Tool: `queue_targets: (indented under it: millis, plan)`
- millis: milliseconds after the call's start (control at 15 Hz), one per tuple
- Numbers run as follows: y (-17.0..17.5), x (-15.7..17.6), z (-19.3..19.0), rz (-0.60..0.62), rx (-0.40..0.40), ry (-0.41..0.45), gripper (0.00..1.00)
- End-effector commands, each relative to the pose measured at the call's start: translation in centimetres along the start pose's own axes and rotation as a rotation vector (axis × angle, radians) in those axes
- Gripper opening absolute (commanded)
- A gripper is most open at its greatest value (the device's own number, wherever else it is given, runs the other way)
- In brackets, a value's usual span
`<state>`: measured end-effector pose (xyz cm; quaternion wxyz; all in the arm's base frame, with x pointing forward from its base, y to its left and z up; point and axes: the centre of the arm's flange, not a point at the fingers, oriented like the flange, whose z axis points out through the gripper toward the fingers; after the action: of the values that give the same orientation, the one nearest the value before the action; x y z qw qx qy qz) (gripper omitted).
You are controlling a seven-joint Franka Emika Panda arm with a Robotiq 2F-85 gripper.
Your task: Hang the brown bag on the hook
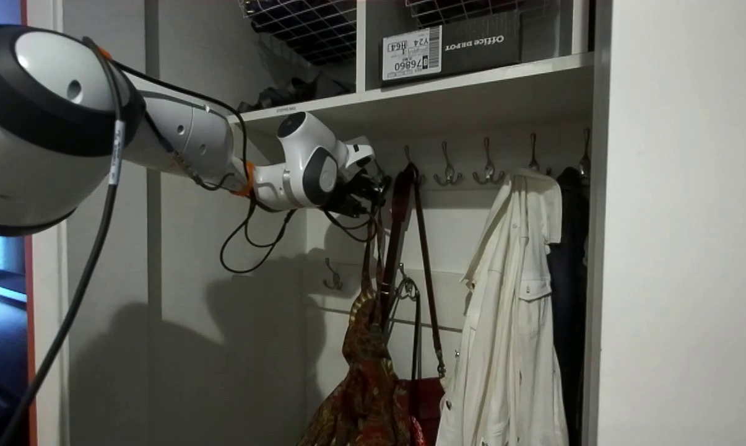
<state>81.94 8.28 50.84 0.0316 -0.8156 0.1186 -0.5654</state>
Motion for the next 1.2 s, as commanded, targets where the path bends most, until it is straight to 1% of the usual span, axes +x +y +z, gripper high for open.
queue_targets:
  millis: [0,200,533,800,867,933,1000,1133]
  plan:
    - [0.3,-0.1,-0.7,0.037,-0.020,-0.003,0.44]
    - [0.4,0.3,-1.5,0.016,-0.033,0.020,0.44]
    - [-0.2,0.0,-2.4,-0.023,-0.021,-0.040,0.44]
    - [-0.4,-0.6,-2.8,-0.060,-0.035,-0.115,0.44]
    - [-0.3,-1.0,-2.7,-0.052,-0.031,-0.136,0.44]
    - [-0.2,-1.6,-2.4,-0.040,-0.028,-0.109,0.44]
    - [-0.9,-0.5,-0.5,-0.051,-0.032,-0.089,0.19]
    - [-0.9,-1.0,-0.4,-0.050,-0.035,-0.099,0.19]
